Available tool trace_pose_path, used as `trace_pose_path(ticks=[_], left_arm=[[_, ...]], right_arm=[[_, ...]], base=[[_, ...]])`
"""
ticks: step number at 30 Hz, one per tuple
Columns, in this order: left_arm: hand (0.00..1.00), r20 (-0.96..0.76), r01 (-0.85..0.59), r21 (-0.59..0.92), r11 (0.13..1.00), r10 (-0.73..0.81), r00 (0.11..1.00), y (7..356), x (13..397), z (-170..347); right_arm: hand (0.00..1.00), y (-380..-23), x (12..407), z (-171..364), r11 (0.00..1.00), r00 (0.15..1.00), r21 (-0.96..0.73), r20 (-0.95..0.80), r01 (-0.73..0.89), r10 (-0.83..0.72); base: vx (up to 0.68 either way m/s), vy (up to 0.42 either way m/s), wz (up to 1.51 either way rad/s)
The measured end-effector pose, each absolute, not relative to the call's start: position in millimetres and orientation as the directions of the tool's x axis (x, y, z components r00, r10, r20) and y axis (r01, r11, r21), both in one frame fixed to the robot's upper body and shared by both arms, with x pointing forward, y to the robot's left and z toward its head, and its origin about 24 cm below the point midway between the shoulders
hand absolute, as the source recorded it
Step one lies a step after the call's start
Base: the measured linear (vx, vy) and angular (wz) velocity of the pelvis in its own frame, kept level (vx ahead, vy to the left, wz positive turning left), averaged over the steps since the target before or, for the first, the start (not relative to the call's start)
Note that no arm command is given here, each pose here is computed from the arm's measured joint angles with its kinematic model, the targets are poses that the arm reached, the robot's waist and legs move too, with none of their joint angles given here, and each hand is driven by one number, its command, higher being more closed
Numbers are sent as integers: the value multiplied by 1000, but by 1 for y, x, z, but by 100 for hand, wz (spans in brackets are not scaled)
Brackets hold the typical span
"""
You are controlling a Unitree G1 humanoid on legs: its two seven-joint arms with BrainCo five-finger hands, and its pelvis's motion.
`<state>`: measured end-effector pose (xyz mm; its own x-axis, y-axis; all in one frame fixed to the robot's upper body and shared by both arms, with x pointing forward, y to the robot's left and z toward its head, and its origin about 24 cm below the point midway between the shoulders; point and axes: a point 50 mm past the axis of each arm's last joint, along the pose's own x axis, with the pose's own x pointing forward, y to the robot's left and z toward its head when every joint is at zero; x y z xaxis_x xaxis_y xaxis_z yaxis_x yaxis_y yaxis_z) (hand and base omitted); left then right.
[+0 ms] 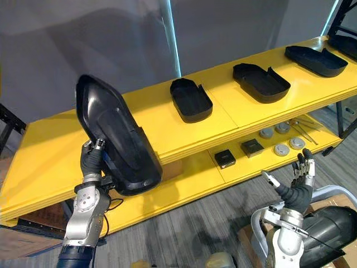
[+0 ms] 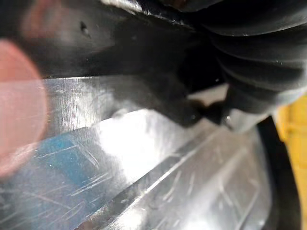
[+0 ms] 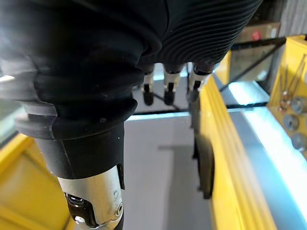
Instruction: Walk over and take plastic housings, then place them on the shelf
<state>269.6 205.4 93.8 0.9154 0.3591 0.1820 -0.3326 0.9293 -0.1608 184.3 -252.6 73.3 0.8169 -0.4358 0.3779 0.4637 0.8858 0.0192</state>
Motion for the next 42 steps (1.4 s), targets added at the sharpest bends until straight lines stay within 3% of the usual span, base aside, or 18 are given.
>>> trace_pose_path(ticks=[5, 15, 23, 33, 42], left_arm=[[100, 159, -442, -112, 890, 455, 876, 242, 304, 113], [100, 71, -563, -84, 822, 568, 820, 280, 351, 142], [100, -10, -616, -71, 785, 616, 787, 293, 364, 158], [100, 36, -695, -48, 718, 696, 717, 316, 365, 201], [100, -12, -728, 39, 685, 728, 685, 342, 355, 203]], right_arm=[[0, -231, 193, 76, 929, 848, 83, 386, 361, -364], [0, -205, 196, 71, 980, 913, 48, 357, 193, -197], [0, -192, 201, 72, 997, 942, 9, 326, 75, -74], [0, -170, 199, 74, 996, 949, 73, 315, -44, 19], [0, -158, 192, 68, 992, 955, 85, 287, -95, 67]], base=[[-19, 76, -44], [-18, 16, -9], [-11, 8, -13], [-11, -2, -6], [-2, 0, -3]])
